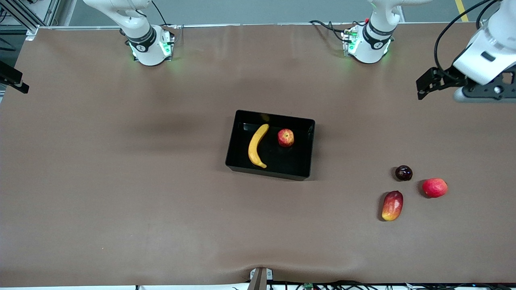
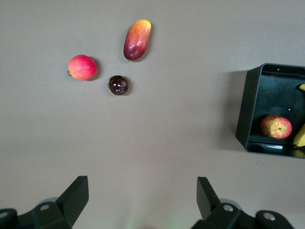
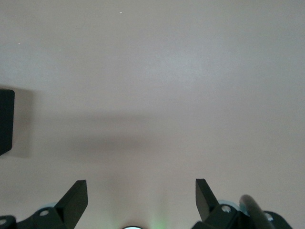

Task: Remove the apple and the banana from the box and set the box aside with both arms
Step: 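Move the left gripper over the black tray toward the red apple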

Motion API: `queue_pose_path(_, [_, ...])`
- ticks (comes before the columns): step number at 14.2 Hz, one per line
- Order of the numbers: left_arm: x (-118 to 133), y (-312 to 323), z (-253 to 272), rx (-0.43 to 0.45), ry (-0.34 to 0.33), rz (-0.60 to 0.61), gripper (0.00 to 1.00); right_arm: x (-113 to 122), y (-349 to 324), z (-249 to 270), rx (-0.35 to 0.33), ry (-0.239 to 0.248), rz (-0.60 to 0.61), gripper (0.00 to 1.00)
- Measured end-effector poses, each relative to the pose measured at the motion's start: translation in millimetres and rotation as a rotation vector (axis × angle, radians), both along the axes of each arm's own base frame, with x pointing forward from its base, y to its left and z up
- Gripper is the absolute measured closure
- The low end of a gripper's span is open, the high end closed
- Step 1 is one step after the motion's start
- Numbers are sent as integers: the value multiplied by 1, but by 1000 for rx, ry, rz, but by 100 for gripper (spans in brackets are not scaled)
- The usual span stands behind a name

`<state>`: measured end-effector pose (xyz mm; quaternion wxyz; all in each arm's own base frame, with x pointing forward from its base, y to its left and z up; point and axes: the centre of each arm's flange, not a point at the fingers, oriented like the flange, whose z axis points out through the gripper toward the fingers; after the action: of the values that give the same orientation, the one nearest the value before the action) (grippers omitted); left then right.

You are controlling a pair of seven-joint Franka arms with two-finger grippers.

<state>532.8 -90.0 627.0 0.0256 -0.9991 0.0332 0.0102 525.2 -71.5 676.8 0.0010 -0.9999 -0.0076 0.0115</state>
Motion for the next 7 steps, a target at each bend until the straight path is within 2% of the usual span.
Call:
queue_pose_path(3, [7,-22,-18,0,30,-41,0,0,0,0,0,0,0,0])
queue_pose_path(7, [5,-97,-51,-12,23,-127,0,0,-1,0,0,1,-2,0])
